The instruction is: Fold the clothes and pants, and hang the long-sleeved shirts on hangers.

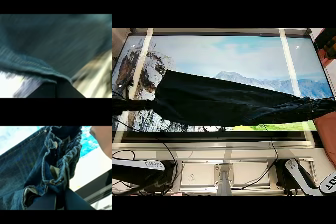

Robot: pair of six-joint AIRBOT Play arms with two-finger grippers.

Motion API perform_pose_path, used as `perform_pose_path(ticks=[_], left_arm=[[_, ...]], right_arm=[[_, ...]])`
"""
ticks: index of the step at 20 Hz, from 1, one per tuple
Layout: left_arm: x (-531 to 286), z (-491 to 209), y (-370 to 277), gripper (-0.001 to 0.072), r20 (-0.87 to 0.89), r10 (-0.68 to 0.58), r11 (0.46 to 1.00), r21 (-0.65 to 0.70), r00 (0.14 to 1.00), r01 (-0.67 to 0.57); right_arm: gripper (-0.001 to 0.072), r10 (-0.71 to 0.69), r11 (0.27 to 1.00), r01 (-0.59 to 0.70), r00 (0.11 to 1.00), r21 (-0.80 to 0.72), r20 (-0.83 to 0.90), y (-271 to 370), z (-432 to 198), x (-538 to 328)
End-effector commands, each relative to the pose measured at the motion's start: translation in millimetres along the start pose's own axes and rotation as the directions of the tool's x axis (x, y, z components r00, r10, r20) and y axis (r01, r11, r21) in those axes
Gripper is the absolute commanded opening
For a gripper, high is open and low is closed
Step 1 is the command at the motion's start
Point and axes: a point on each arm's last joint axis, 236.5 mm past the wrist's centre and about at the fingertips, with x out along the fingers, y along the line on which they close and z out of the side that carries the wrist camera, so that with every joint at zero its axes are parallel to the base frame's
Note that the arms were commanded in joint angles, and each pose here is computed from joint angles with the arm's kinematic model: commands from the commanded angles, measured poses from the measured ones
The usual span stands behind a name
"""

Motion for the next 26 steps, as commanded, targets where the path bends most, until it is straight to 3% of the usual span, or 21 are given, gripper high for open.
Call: perform_pose_path(ticks=[1,4,5,12,14,16,17,19,22,24,26], left_arm=[[-60.5,93.2,-88.8,0.0023,0.345,-0.322,0.947,0.122,0.882,0.298],[-133.7,144.7,-138.1,0.0022,0.581,-0.485,0.874,0.309,0.653,0.375],[-145.5,149.4,-147.7,0.0022,0.604,-0.504,0.864,0.340,0.617,0.372],[-160.3,156.1,-187.5,0.0019,0.634,-0.456,0.889,0.352,0.624,0.291],[-171.2,163.2,-193.8,0.0019,0.689,-0.366,0.927,0.328,0.626,0.180],[-174.8,164.1,-169.7,0.0019,0.738,-0.110,0.984,0.177,0.666,-0.034],[-178.5,157.1,-148.3,0.0019,0.736,0.062,0.985,0.062,0.674,-0.159],[-193.3,131.8,-106.6,0.0019,0.677,0.361,0.921,-0.151,0.641,-0.359],[-216.3,77.4,-43.3,0.0019,0.465,0.698,0.711,-0.358,0.544,-0.606],[-214.1,33.4,-5.3,0.0018,0.239,0.821,0.571,-0.396,0.519,-0.720],[-194.3,1.8,19.6,0.0018,0.033,0.843,0.516,-0.338,0.538,-0.787]], right_arm=[[0.0053,0.004,1.000,-0.004,1.000,-0.009,0.003,1.0,0.7,-0.1],[0.0052,0.005,1.000,-0.005,1.000,-0.009,0.003,1.2,0.8,-0.1],[0.0052,0.005,1.000,-0.005,1.000,-0.009,0.003,1.3,0.7,-0.1],[0.0052,0.050,0.999,-0.051,0.996,-0.011,-0.080,11.9,-19.0,-1.2],[0.0052,0.058,0.997,-0.063,0.990,-0.034,-0.130,13.9,-30.9,-2.6],[0.0052,0.062,0.997,-0.068,0.986,-0.034,-0.155,14.8,-36.7,-3.5],[0.0052,0.063,0.997,-0.070,0.983,-0.037,-0.172,15.0,-40.7,-4.2],[0.0052,0.052,0.997,-0.063,0.976,-0.043,-0.210,12.5,-49.8,-5.8],[0.0052,0.008,0.998,-0.022,0.975,-0.059,-0.224,2.0,-52.9,-6.1],[0.0052,-0.017,0.998,0.004,0.977,-0.063,-0.214,-3.9,-50.7,-5.6],[0.0052,-0.023,0.998,0.010,0.977,-0.064,-0.211,-5.4,-49.9,-5.5]])
